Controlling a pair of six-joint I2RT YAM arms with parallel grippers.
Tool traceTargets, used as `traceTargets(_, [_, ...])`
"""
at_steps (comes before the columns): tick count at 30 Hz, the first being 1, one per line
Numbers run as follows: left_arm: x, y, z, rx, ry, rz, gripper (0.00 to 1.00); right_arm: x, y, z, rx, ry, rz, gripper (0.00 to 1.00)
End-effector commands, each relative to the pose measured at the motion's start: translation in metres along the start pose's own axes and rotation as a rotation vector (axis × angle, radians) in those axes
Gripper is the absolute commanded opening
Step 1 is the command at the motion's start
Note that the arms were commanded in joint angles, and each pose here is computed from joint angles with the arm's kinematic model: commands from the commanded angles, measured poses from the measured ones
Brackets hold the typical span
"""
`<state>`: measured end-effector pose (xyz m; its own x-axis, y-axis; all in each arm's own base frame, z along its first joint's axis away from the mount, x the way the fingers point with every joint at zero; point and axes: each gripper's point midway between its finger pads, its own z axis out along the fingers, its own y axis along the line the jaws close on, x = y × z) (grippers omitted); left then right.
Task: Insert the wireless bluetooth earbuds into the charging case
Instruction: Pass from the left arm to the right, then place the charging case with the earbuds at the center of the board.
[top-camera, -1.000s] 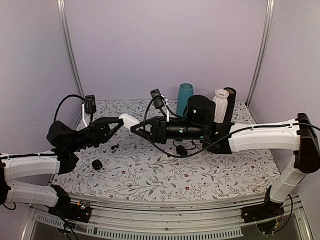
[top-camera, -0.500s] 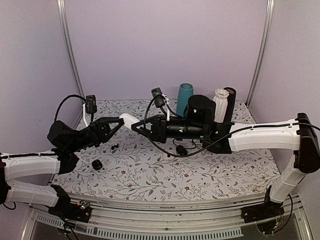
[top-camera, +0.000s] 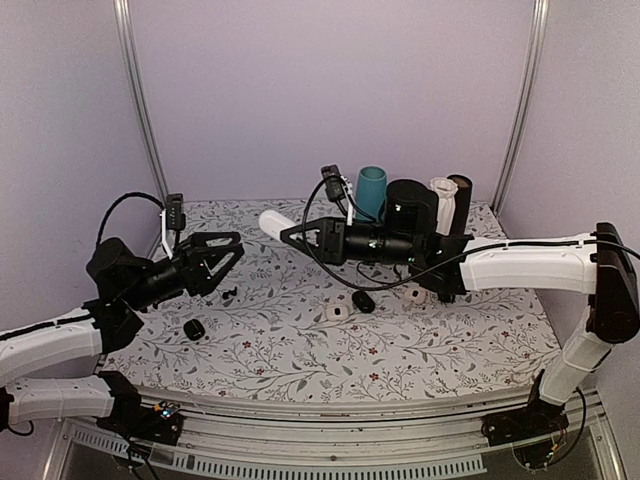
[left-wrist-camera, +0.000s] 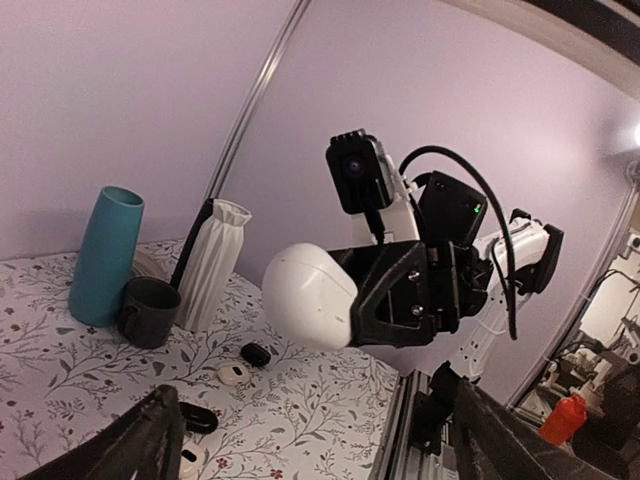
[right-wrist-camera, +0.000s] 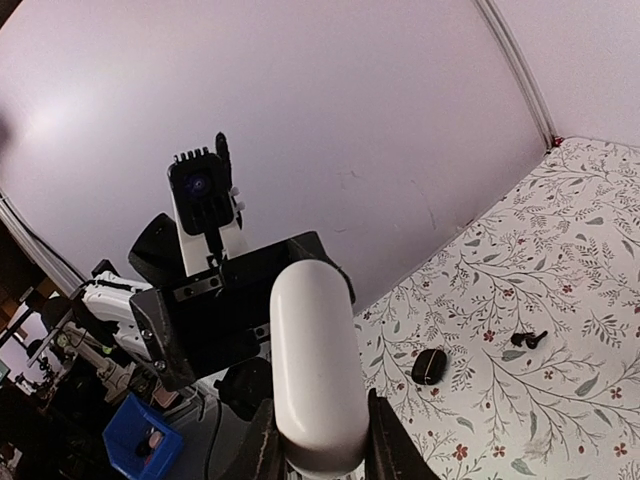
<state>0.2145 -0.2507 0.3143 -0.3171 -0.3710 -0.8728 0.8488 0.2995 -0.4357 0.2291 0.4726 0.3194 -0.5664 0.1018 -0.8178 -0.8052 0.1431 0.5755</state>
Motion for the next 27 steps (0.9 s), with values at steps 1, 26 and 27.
traceTargets(1, [-0.009, 0.011, -0.004, -0.104, -0.004, 0.048, 0.96, 0.008, -0.051, -0.004, 0.114, 0.038, 0.095, 0.03])
traceTargets(26, [0.015, 0.107, -0.039, -0.663, 0.032, -0.239, 0.96, 0.118, -0.207, 0.032, 0.360, 0.356, 0.366, 0.03])
traceTargets(27, [0.016, 0.111, -0.041, -0.689, 0.047, -0.233, 0.96, 0.120, -0.208, 0.035, 0.354, 0.363, 0.371, 0.03])
